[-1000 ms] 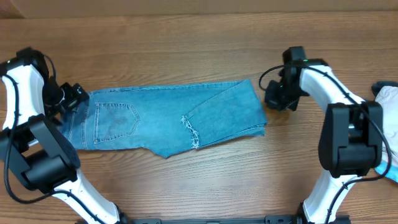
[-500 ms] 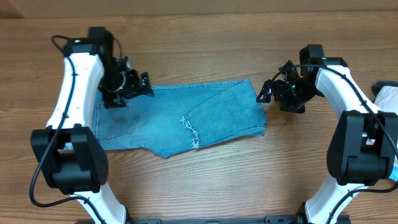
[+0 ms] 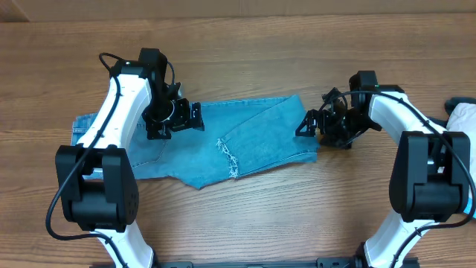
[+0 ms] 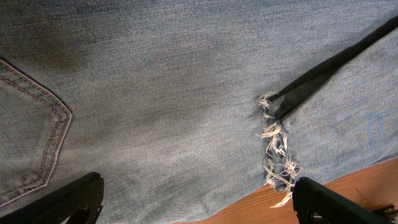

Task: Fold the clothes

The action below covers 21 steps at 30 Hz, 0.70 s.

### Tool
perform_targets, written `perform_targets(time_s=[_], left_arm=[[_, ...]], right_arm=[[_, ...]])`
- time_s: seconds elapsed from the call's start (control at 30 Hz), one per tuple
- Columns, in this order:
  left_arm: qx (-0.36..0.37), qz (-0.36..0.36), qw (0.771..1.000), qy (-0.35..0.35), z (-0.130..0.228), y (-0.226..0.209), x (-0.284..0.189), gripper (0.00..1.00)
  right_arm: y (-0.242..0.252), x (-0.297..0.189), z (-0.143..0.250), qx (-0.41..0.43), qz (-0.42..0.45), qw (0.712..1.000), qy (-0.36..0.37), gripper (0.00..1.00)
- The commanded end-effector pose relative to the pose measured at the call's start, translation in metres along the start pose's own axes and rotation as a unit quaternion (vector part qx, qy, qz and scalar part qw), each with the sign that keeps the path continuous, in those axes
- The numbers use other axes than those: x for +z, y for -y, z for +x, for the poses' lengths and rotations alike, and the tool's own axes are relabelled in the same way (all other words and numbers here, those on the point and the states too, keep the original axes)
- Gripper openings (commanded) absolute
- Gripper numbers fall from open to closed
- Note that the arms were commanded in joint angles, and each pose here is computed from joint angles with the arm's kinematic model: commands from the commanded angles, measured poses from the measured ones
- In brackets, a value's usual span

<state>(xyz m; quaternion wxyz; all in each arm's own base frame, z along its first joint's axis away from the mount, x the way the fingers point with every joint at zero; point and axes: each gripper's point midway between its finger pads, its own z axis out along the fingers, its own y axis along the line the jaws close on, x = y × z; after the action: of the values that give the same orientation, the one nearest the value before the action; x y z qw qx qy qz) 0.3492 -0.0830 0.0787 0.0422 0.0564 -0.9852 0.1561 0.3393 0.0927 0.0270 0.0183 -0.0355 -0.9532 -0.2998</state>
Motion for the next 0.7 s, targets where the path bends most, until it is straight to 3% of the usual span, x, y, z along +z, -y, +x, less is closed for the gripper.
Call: perform_targets(time_s=[0.0,0.23,0.27,0.3,0.33,0.37,0.47,0.67], left_arm=[[-0.008,0.006,1.000,0.002,0.002,0.002,-0.002,1.00],[-0.008,0.006,1.000,0.002,0.002,0.002,-0.002,1.00],[-0.008,0.006,1.000,0.002,0.002,0.002,-0.002,1.00],[-0.008,0.006,1.000,0.002,0.002,0.002,-0.002,1.00],[-0.008,0.006,1.000,0.002,0.002,0.002,-0.002,1.00],[-0.008,0.005,1.000,0.001,0.003,0.002,-0.002,1.00],[-0.008,0.004,1.000,0.001,0.003,0.001,-0.002,1.00],[-0.008,-0.002,1.000,0.002,0.003,-0.001,-0.002,1.00]], right_arm=[[-0.007,0.018,0.014,-0.010,-0.015,1.000,-0.019,1.00],[-0.030,0.038,0.023,-0.014,-0.027,0.999,-0.031,0.98],[-0.032,0.039,0.024,-0.017,-0.027,0.999,-0.034,0.90],[-0.033,0.040,0.025,-0.019,-0.027,0.999,-0.035,0.69],[-0.034,0.041,0.024,-0.013,-0.027,0.999,-0.033,0.39],[-0.033,0.041,0.022,0.001,-0.025,0.999,-0.030,0.27],[-0.033,0.040,0.014,0.011,-0.028,0.999,-0.016,0.04],[-0.028,0.037,0.002,0.039,-0.021,0.999,0.007,0.04]])
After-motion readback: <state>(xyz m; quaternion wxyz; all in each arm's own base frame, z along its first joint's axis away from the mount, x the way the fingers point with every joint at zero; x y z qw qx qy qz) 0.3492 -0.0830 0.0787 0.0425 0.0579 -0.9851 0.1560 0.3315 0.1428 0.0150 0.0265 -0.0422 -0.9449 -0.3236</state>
